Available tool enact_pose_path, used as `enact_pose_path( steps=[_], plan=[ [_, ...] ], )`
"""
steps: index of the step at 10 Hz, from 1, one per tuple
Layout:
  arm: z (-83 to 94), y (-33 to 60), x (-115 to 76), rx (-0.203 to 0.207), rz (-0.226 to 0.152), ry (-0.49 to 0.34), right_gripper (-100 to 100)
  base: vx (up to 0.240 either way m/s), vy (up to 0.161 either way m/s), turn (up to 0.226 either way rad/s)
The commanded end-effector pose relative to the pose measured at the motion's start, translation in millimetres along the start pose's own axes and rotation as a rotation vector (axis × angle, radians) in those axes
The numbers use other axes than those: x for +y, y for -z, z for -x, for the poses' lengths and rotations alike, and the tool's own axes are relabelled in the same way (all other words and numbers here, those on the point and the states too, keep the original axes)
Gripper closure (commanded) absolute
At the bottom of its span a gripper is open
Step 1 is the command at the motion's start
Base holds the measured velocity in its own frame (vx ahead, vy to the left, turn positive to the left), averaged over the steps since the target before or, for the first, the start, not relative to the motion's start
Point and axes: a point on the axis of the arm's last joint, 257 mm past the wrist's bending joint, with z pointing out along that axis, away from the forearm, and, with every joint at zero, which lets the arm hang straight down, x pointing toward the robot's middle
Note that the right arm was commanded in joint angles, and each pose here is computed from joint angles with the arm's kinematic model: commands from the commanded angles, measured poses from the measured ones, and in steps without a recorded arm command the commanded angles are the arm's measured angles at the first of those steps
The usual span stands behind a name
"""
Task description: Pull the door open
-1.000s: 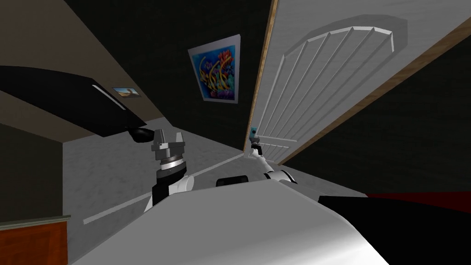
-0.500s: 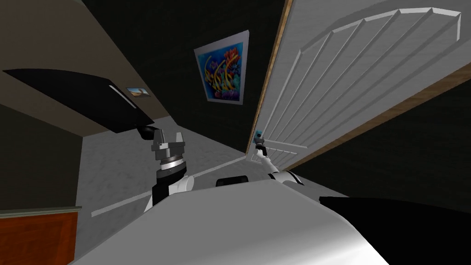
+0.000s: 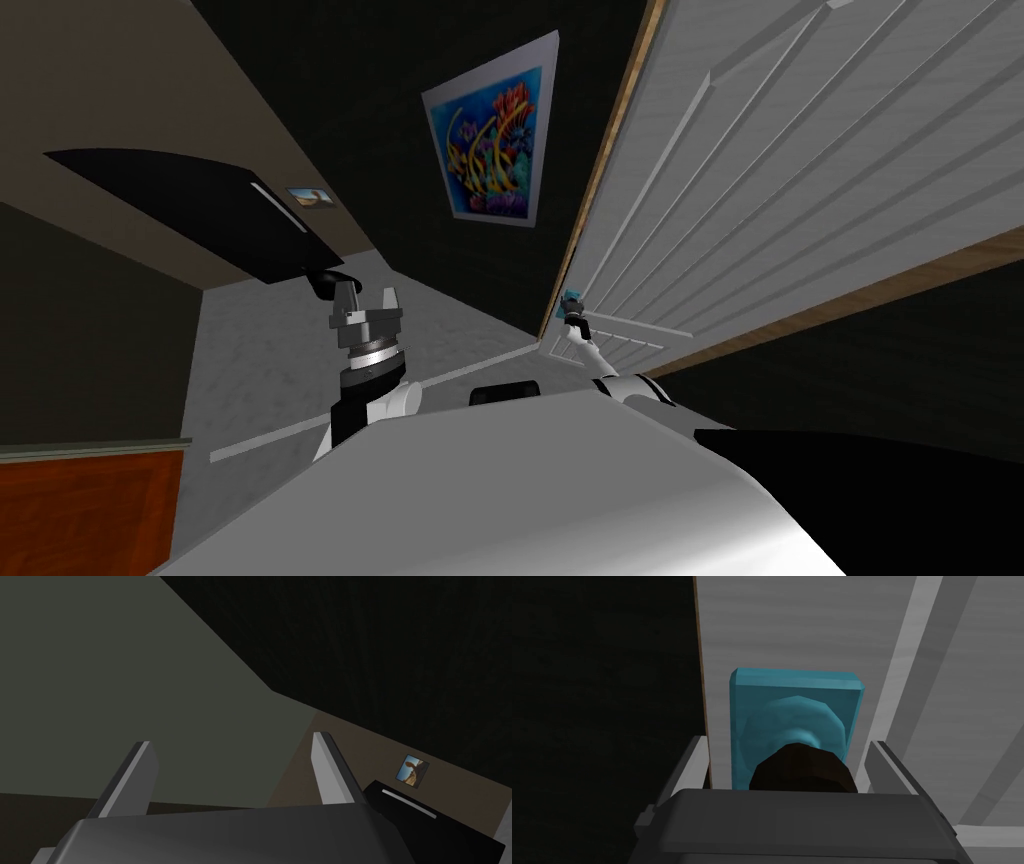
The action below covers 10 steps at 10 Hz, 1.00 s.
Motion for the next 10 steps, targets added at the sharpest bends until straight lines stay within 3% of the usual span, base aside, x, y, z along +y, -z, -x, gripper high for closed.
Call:
enact_pose_path(
  steps=[1, 6, 10],
  plan=[
    [0.3, 0.3, -1.4, 0.000, -0.001, 0.002, 100, -0.008, 0.000, -0.025],
    [0.3, 0.3, -1.4, 0.000, -0.001, 0.002, 100, -0.008, 0.000, 0.003],
    [-0.1, 2.1, -9.1, -0.001, -0.046, -0.010, 100, -0.211, -0.045, 0.139]
  ],
)
